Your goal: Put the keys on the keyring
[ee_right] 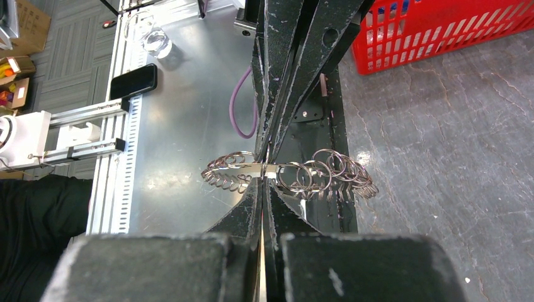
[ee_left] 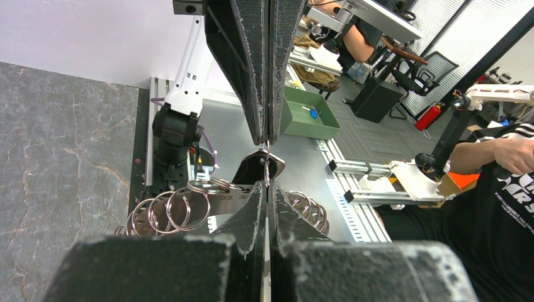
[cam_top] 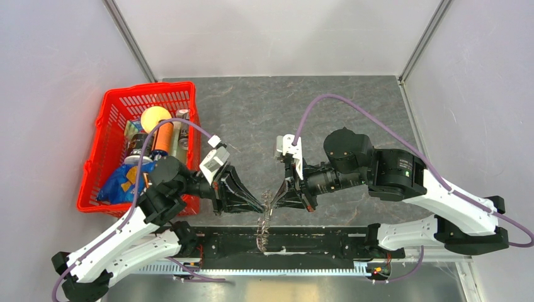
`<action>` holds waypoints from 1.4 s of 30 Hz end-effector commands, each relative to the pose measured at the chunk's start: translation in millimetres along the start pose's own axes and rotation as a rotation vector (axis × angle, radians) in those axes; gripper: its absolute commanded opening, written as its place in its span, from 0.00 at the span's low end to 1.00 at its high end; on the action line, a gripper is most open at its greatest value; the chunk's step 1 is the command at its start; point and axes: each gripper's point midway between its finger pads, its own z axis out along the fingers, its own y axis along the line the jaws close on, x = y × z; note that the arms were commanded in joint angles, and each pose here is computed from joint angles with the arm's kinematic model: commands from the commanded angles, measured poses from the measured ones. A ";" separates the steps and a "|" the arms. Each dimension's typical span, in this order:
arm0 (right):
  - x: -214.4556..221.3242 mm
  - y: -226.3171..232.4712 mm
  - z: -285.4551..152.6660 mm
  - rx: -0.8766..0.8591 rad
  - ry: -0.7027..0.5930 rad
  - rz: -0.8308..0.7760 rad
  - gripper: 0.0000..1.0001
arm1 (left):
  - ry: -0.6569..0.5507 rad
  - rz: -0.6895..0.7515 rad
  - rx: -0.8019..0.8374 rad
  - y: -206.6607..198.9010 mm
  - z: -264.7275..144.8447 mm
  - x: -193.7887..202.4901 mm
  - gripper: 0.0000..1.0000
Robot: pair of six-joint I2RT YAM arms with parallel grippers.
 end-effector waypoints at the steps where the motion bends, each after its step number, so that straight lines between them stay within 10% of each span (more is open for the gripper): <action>1: -11.5 7.9 -1.6 -0.030 -0.033 -0.032 0.00 | -0.030 0.074 0.040 -12.9 0.0 -14.5 0.02; 42: -21.8 3.7 15.2 -0.033 -0.035 -0.045 0.00 | -0.007 0.061 0.029 -8.5 -0.6 -6.8 0.02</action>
